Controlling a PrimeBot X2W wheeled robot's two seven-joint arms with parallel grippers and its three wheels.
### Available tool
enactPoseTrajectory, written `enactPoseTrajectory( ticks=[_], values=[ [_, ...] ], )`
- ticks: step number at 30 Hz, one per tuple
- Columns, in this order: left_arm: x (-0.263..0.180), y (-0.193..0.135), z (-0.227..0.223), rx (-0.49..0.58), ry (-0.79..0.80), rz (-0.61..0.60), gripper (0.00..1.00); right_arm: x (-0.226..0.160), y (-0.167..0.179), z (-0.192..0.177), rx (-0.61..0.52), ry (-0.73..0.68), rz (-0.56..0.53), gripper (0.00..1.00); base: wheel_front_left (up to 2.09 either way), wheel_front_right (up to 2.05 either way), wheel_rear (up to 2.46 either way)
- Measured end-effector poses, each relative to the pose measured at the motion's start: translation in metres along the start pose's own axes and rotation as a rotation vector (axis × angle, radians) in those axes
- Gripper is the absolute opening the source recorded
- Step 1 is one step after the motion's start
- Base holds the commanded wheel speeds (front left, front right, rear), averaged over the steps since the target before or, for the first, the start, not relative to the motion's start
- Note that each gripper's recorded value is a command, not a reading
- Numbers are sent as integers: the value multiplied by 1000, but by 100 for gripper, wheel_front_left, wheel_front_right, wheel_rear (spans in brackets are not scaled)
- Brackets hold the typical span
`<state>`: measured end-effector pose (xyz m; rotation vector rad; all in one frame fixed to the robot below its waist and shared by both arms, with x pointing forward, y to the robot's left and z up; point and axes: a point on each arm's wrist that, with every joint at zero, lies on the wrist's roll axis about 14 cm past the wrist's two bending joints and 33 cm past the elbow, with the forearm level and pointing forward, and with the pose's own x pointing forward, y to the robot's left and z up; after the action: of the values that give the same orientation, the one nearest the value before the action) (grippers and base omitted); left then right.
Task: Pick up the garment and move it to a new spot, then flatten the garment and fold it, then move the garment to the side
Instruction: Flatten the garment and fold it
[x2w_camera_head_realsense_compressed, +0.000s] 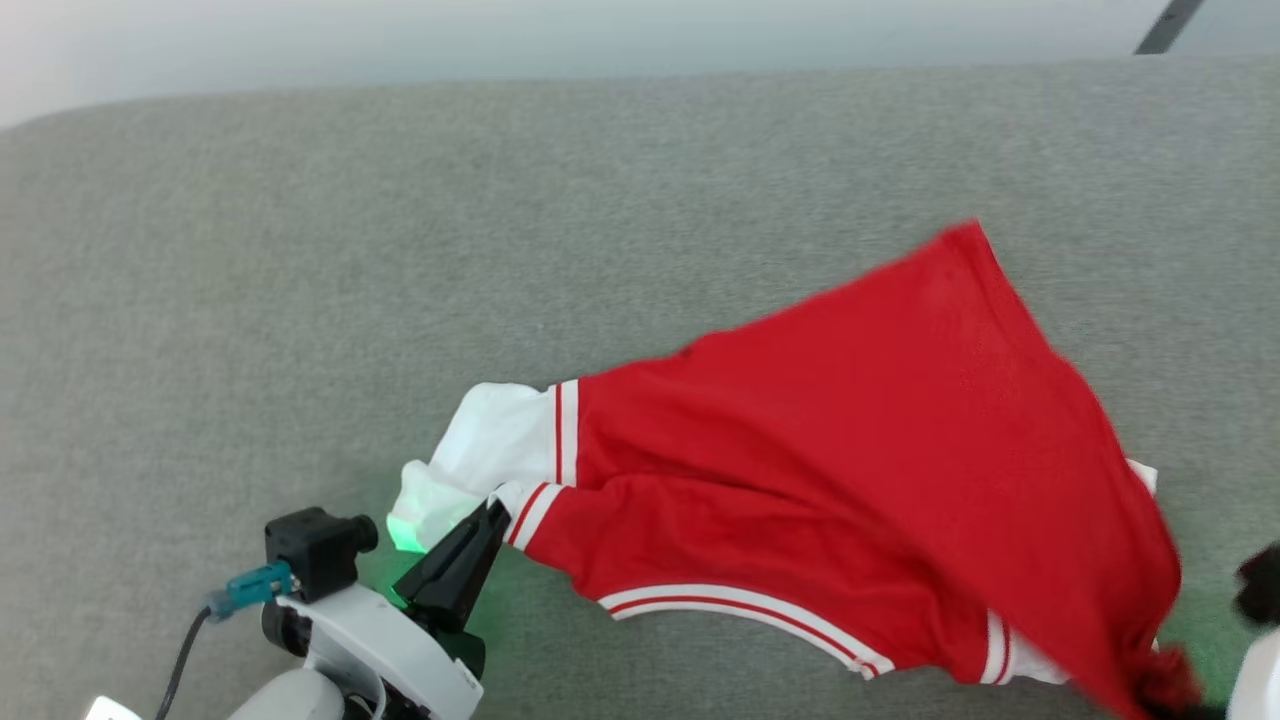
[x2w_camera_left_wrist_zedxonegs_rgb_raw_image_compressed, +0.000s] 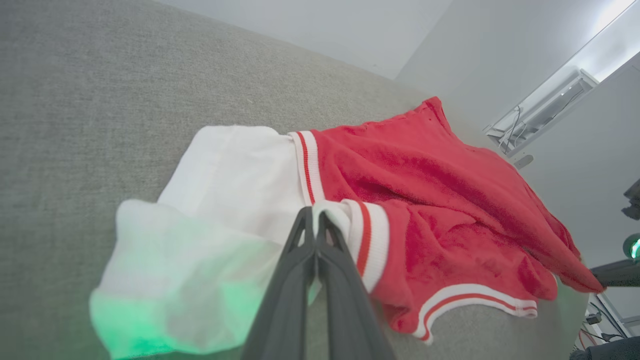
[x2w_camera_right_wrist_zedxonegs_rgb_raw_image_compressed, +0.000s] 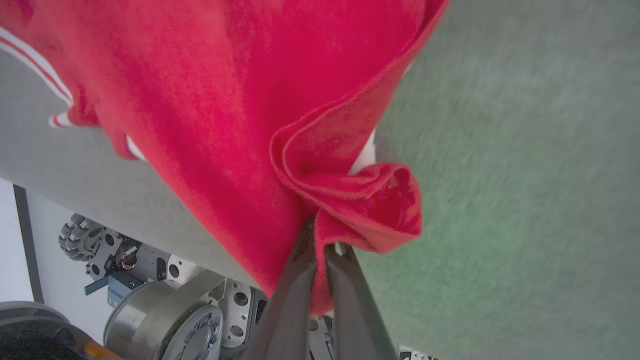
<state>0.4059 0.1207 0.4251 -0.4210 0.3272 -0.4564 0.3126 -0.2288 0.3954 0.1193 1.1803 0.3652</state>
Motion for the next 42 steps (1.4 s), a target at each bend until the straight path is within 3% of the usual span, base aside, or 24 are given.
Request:
enactPoseTrajectory(
  ticks=[6,7,8,9,18,22,27,35,37,42],
  values=[
    [5,-12,0,-1,-3,-31,0,-3,22,-41,18,32,14,0,0,0,0],
    [6,-13,0,-1,-3,-35,0,-5,22,-39,5,15,2,29,0,0,0],
    [6,-14,0,2,-2,-40,0,-7,21,-35,1,-11,-10,49,0,0,0],
    [7,-15,0,7,-1,-45,0,-10,20,-32,-1,-31,-18,100,0,0,0],
    [3,-17,1,13,-7,-47,0,-51,19,15,-15,-140,-10,100,0,0,0],
    [4,-20,3,8,-24,-45,0,-73,12,65,-48,-254,-30,100,0,0,0],
    [3,-15,6,9,-46,-16,0,-87,-3,143,-154,-456,-148,100,0,0,0],
    [0,-4,8,5,-59,32,0,-20,9,198,-314,-400,-177,100,0,0,0],
    [0,-1,10,3,-62,41,0,0,7,198,-367,-337,-205,100,0,0,0],
    [3,3,9,-2,-60,51,0,43,1,198,-378,-251,-205,100,0,0,0]
  ],
)
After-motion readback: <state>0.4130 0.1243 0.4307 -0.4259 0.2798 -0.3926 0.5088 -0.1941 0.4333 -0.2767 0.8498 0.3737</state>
